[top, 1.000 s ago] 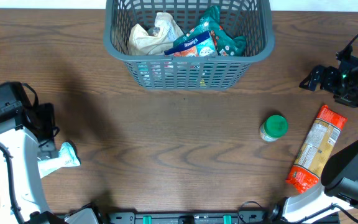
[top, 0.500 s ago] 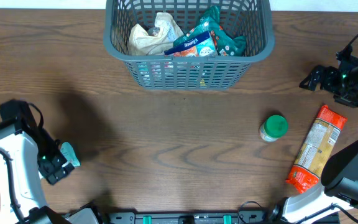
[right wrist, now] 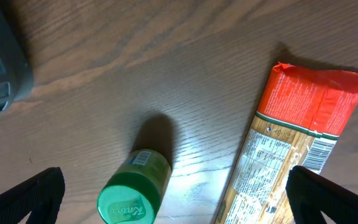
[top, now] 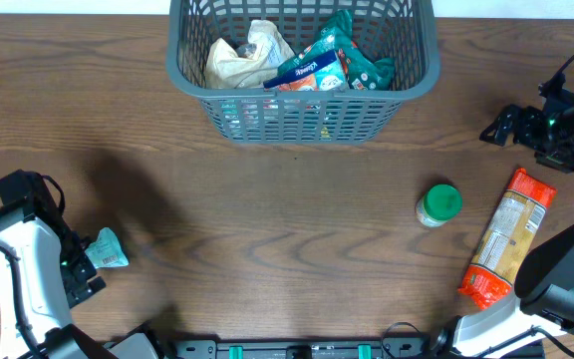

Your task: Pack container

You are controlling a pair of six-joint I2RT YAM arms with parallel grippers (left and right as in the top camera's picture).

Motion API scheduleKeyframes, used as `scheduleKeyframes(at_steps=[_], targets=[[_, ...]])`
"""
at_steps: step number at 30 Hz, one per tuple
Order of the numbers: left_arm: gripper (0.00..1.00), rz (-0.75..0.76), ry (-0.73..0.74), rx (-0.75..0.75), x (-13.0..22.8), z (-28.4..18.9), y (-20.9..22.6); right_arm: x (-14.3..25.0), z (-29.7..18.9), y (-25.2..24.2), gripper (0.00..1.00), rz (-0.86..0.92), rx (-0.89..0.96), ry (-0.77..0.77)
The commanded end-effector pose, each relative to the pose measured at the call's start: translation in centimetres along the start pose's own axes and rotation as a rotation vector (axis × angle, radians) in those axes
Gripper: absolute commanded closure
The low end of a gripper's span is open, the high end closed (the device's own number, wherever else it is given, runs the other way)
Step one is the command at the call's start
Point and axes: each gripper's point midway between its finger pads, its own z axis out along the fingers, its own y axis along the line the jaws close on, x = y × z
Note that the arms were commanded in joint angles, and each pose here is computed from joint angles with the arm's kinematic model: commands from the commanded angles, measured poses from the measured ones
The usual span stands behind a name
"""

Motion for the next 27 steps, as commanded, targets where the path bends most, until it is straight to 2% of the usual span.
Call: scheduleKeyframes(at_steps=[1,12,27], targets=[[0.01,0.118,-0.081,-0.002,-1.3,0.5,-0.5,0.1,0.2,0.5,0.01,-0.013,-0.011,0.007],[0.01,0.248,-0.058,-0.077,0.1,4.0,-1.7,0.1,0.2,0.5,0.01,-0.012,-0.011,0.008],[0.01,0.325,0.068,-0.009,3.5,7.3,-5.0,0.1,0.2,0.5,0.01,0.002,-0.011,0.006]])
